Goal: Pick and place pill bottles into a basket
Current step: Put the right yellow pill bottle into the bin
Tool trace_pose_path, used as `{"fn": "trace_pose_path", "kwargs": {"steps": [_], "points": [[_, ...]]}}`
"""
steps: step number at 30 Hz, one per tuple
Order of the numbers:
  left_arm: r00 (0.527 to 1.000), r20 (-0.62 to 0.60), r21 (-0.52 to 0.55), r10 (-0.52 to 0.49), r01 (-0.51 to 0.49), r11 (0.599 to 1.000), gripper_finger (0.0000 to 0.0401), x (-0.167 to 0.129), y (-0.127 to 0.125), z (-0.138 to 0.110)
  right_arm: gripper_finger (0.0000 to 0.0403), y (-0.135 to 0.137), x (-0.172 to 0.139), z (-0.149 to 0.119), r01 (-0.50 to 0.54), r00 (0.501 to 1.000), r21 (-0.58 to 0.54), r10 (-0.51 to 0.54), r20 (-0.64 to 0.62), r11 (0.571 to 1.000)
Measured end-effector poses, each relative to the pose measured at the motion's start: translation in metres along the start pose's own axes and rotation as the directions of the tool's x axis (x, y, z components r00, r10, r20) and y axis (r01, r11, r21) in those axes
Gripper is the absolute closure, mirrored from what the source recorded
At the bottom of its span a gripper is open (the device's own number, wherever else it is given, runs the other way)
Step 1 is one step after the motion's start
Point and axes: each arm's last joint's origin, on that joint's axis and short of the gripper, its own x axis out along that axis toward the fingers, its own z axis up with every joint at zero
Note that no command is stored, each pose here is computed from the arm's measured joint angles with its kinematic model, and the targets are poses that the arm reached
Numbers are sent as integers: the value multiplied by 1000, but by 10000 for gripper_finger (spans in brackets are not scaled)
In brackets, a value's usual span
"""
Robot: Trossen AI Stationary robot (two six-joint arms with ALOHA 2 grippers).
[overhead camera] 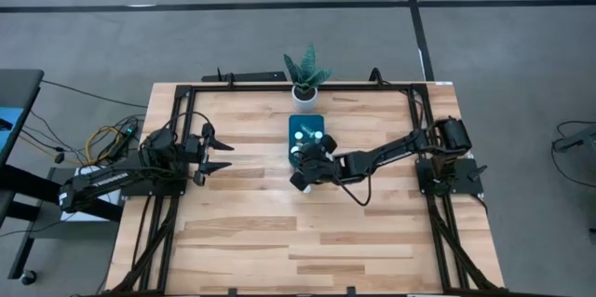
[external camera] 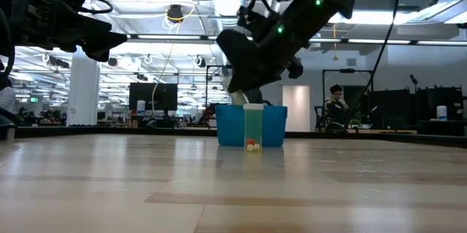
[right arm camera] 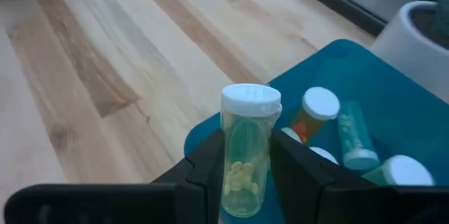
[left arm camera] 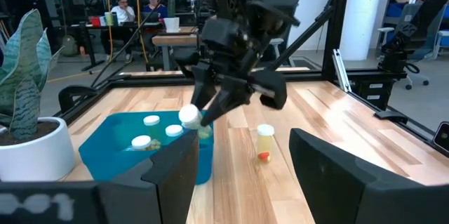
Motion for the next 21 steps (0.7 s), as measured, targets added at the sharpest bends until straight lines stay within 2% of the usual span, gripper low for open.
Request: {"fn": "trace_pose_path", "kwargs": {"steps": [2, 5, 21], "points": [[1000, 0, 0, 0, 0, 1000, 189, 0, 0, 0, 304, 1, 0, -5, -25, 1000, -33, 25, -7, 999], [1000, 0, 0, 0, 0, 1000, 189, 0, 0, 0, 304, 3, 0, -6, -81, 997, -23, 81, 10, 996], [1000, 0, 0, 0, 0, 1000, 189, 0, 0, 0, 304, 2, 2, -6, -77, 997, -50, 77, 6, 996]]}}
